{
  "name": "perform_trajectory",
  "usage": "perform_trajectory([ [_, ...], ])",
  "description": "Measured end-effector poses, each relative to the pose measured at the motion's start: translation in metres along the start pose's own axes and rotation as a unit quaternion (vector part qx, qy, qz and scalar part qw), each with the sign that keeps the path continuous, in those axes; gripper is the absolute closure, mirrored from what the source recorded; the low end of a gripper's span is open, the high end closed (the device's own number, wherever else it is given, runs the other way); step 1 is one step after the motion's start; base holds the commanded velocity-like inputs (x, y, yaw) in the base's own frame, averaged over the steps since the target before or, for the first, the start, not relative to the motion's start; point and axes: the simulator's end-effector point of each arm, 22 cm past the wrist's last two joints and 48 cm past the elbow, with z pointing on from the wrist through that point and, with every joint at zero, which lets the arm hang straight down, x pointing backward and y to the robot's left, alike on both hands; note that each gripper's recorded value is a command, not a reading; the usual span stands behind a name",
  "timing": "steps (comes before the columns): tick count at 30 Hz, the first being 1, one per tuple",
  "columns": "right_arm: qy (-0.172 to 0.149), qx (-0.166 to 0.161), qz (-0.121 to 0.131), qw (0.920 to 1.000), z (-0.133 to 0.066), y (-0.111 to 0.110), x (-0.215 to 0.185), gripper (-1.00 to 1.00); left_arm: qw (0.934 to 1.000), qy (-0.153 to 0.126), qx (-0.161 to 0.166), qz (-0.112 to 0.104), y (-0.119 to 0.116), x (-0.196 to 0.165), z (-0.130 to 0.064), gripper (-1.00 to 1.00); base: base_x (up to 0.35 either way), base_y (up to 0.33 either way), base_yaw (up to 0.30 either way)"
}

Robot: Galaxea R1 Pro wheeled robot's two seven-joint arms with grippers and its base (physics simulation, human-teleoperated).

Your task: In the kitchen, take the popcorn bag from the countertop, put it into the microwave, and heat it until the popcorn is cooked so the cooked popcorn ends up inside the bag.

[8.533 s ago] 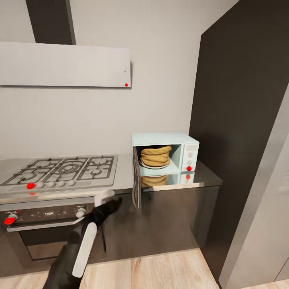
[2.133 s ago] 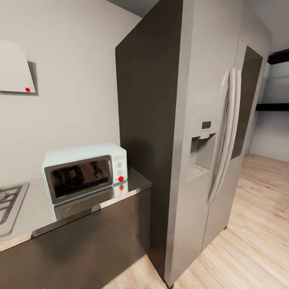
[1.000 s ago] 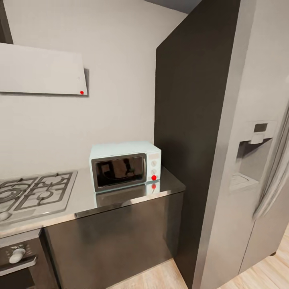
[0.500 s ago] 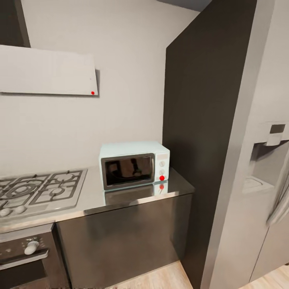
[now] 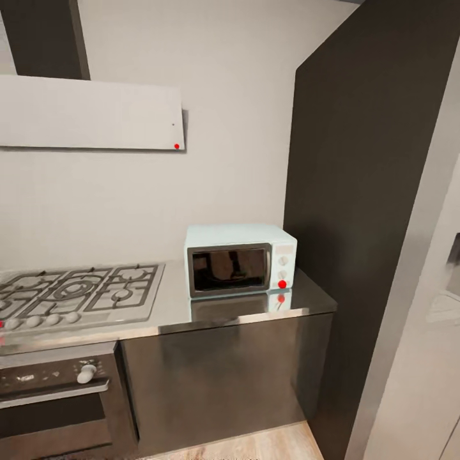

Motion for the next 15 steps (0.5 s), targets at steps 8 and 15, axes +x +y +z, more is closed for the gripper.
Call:
perform_trajectory([
  [8, 0.006, -0.003, -0.001, 1.0, 0.0009, 0.0021, 0.0046, -1.0, 1.0, 0.006, -0.002, 0.0, 0.0016, 0.0047, 0.001, -1.0, 0.0, 0.0, 0.086],
  [15, 0.011, -0.006, -0.01, 0.9999, 0.0016, 0.0038, 0.0087, -1.0, 0.9999, 0.011, -0.004, 0.0, 0.0031, 0.0089, 0.0017, -1.0, 0.0, 0.0, 0.074],
])
